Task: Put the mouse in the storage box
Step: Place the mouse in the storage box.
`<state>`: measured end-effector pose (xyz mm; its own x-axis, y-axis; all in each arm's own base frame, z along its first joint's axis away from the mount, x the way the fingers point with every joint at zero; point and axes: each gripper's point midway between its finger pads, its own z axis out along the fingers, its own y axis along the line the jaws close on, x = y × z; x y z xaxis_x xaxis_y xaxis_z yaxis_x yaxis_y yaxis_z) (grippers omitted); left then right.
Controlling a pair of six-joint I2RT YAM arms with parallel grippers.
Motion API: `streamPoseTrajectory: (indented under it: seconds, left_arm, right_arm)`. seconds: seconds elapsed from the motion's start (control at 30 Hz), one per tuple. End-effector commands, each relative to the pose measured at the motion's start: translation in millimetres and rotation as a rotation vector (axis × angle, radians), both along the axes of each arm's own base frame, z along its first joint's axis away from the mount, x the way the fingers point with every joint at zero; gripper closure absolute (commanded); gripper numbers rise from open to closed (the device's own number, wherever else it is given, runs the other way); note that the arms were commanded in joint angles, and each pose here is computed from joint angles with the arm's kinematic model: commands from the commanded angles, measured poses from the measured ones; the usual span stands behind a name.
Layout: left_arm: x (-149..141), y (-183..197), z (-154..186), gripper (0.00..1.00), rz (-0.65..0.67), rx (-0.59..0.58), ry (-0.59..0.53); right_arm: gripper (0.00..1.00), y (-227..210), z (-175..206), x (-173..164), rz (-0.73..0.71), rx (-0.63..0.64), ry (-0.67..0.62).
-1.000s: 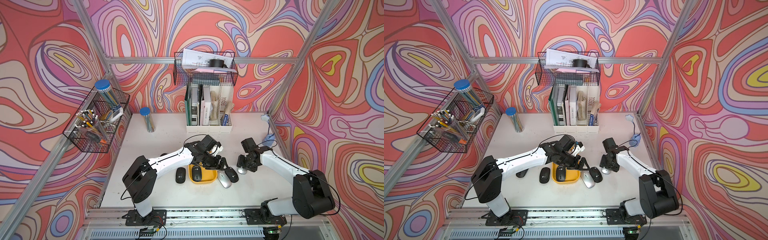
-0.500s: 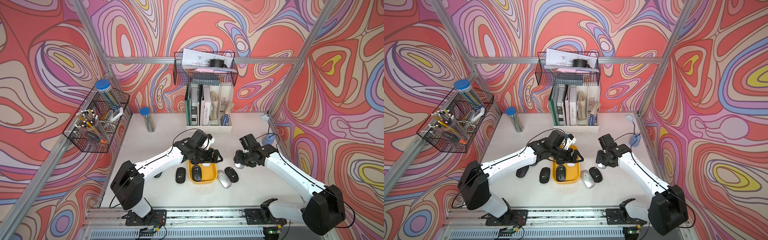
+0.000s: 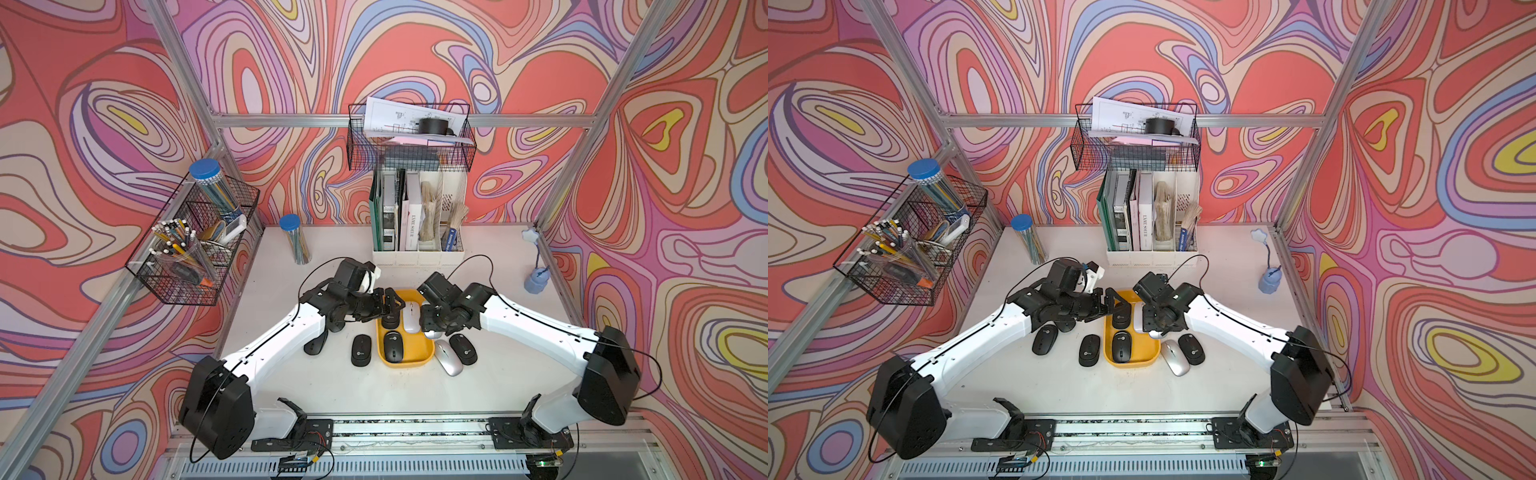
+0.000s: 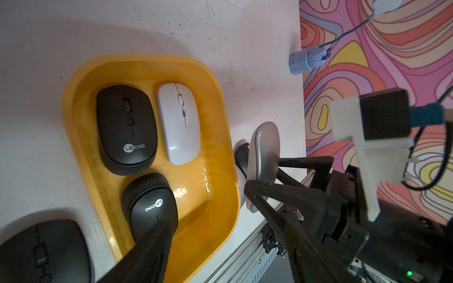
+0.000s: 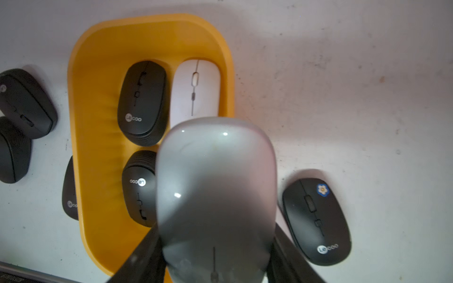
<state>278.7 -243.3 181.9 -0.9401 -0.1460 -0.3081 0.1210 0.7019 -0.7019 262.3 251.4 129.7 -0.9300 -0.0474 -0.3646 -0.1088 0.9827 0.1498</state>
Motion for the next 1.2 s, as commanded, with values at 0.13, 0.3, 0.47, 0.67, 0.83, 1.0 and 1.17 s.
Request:
streamPoseTrajectory:
  seconds: [0.13, 0.3, 0.47, 0.67, 0.83, 1.0, 1.17]
  left_arm:
    - [-7.6, 80.1, -1.7, 0.19, 0.152, 0.109, -0.008]
    - [-23.6, 78.4, -5.1, 0.19, 0.11, 0.069, 0.02]
    - [-35.6, 66.1, -23.1, 0.2, 0.075, -0.024, 0.072]
    - [-42.3, 73.3, -36.1, 0.2, 0.104, 0.012, 0.112]
    - [-44.5, 77.0, -37.0, 0.2, 0.106, 0.037, 0.113]
    - [-44.4, 77.1, -37.9, 0.2, 0.105, 0.04, 0.116]
    - [-44.2, 76.7, -37.8, 0.2, 0.104, 0.04, 0.117]
  right_arm:
    - [0.52, 56.8, -9.6, 4.3, 0.056, -0.006, -0.025]
    - [0.51, 58.6, -31.4, 6.0, 0.053, -0.052, -0.006]
    - [0.51, 52.1, -45.1, 5.6, 0.05, -0.106, 0.009]
    - [0.49, 39.1, -60.9, 5.4, 0.034, -0.186, 0.021]
    - [0.49, 33.8, -70.6, 6.6, 0.036, -0.241, 0.03]
    - [0.49, 32.8, -78.4, 7.5, 0.037, -0.265, 0.038]
    - [0.48, 35.0, -86.0, 4.7, 0.044, -0.261, 0.054]
